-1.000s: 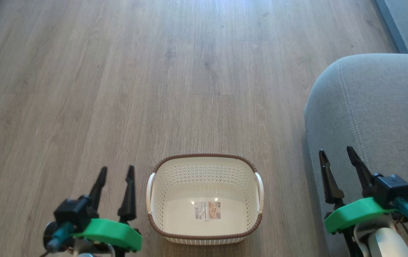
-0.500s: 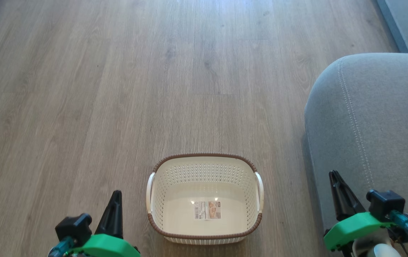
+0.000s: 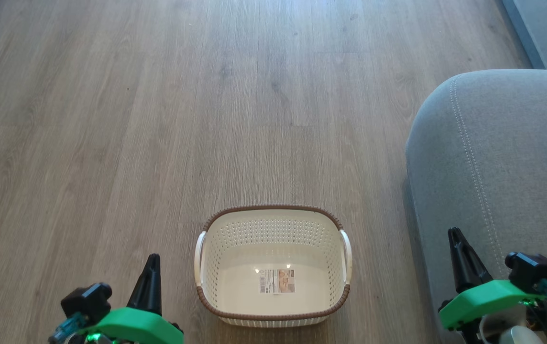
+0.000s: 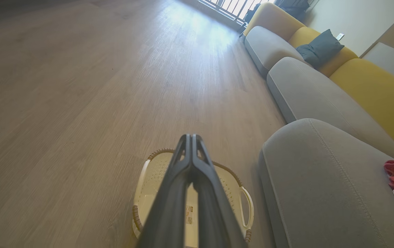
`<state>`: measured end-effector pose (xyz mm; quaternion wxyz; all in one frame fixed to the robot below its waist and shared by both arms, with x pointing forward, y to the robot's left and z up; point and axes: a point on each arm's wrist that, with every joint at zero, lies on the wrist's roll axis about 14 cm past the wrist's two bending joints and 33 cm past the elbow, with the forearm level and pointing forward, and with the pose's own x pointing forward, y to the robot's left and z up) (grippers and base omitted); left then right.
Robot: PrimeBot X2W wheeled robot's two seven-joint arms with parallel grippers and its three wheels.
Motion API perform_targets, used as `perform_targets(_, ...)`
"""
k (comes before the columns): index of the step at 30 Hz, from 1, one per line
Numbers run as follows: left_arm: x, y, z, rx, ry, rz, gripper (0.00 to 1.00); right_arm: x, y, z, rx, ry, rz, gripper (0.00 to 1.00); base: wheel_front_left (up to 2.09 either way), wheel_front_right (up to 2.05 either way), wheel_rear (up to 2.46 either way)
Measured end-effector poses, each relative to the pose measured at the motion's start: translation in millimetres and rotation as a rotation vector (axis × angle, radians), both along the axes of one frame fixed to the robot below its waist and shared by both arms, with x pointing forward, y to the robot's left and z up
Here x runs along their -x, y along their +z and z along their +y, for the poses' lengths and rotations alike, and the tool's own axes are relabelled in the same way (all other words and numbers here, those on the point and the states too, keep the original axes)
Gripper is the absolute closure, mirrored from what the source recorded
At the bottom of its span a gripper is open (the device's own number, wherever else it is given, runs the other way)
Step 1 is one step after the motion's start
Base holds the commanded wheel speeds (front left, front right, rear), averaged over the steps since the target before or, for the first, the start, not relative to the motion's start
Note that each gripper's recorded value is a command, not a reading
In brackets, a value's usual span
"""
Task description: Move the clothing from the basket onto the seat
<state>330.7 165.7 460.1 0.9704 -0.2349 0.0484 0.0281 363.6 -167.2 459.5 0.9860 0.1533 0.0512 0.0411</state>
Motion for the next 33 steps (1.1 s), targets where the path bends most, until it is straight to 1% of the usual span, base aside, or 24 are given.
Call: perform_targets(33,-10,-6,9,0.334,0.046,0.050,1.00,0,-4,-17,-0.378,-0.124,0.069,1.00,0.00,0.00,0.00)
